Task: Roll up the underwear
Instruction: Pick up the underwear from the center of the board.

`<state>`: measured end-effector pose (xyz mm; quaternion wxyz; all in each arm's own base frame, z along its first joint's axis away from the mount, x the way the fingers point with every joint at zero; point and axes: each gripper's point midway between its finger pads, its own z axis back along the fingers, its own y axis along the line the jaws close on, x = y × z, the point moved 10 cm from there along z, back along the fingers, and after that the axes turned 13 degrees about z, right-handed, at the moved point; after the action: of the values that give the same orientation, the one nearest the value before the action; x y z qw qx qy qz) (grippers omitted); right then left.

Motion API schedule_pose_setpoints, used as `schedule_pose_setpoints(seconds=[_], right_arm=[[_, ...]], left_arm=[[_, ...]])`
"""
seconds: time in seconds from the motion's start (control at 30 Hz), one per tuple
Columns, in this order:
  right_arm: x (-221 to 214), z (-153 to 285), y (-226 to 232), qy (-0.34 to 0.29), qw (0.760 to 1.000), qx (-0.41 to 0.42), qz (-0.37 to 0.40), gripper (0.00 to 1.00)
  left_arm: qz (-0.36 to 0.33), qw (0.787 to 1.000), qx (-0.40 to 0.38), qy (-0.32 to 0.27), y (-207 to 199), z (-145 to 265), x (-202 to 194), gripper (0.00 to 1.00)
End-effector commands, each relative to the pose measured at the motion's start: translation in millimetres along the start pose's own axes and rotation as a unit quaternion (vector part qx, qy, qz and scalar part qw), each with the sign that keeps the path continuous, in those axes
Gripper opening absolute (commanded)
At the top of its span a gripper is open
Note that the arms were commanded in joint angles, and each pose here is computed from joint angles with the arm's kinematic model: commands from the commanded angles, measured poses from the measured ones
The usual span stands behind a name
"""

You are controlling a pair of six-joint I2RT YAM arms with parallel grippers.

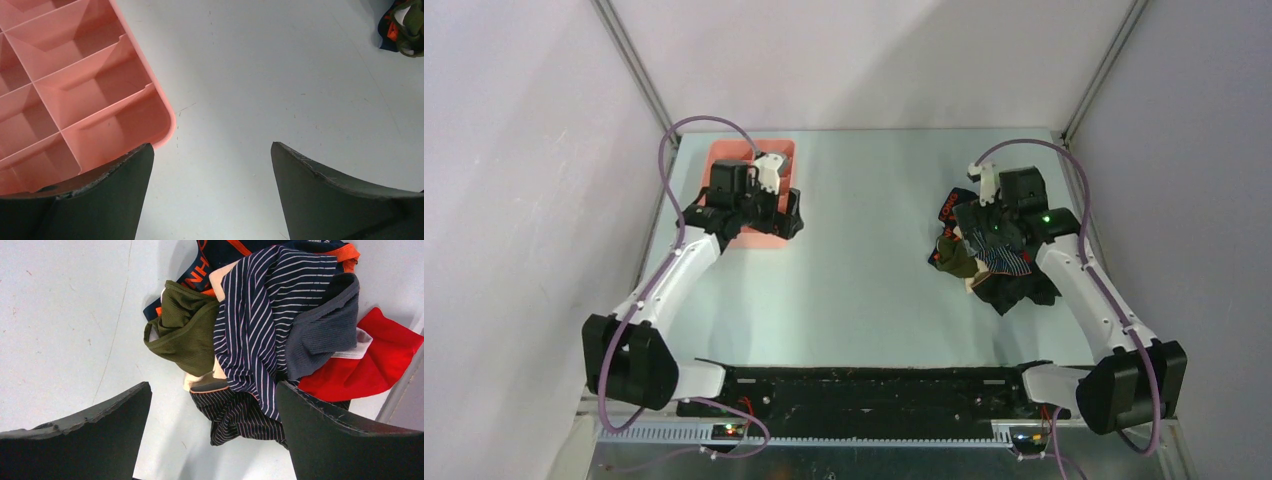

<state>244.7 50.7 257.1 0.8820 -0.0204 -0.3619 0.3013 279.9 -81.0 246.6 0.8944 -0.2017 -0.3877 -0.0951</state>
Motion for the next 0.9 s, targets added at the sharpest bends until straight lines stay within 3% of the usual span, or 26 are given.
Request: schedule_pose_setpoints(seconds=[0.0,0.13,0.2,0.23,0.3,0.37,0.43,0.6,0.87], right_arm=[[18,1,-8,-0.034,0.999,-0.026,-0.023,0.99],[22,-8,-7,-0.036,0.999,-0.007,-0.024,0.97],[29,-10,-7,-0.044,0.998,0.004,-0.035,0.88],[35,-8,-9,-0.058,0.997,0.016,-0.04,0.77],[43,-8,-14,-0.075,0.995,0.041,-0.045,0.64],[50,-8,-23,-0.082,0.994,0.044,-0.059,0.57],[53,-11,-33,-0.074,0.993,0.057,-0.069,0.56],[39,-31,-41,-0.014,0.993,0.104,-0.051,0.65],[19,-51,-70,0.047,0.996,-0.013,-0.073,0.61]], left_arm=[[-0.014,1.0,-0.016,0.005,-6,-6,-5,0.94],[-0.06,0.998,-0.02,0.019,-15,-12,-11,0.94],[-0.091,0.995,-0.027,0.024,-22,-14,-12,0.94],[-0.11,0.993,-0.03,0.025,-24,-14,-12,0.93],[-0.145,0.988,-0.042,0.032,-33,-15,-12,0.91],[-0.168,0.983,-0.053,0.045,-40,-16,-12,0.88],[-0.178,0.981,-0.065,0.047,-45,-17,-13,0.85],[-0.157,0.984,-0.072,0.05,-48,-17,-16,0.85],[-0.152,0.985,-0.059,0.05,-46,-17,-16,0.89]])
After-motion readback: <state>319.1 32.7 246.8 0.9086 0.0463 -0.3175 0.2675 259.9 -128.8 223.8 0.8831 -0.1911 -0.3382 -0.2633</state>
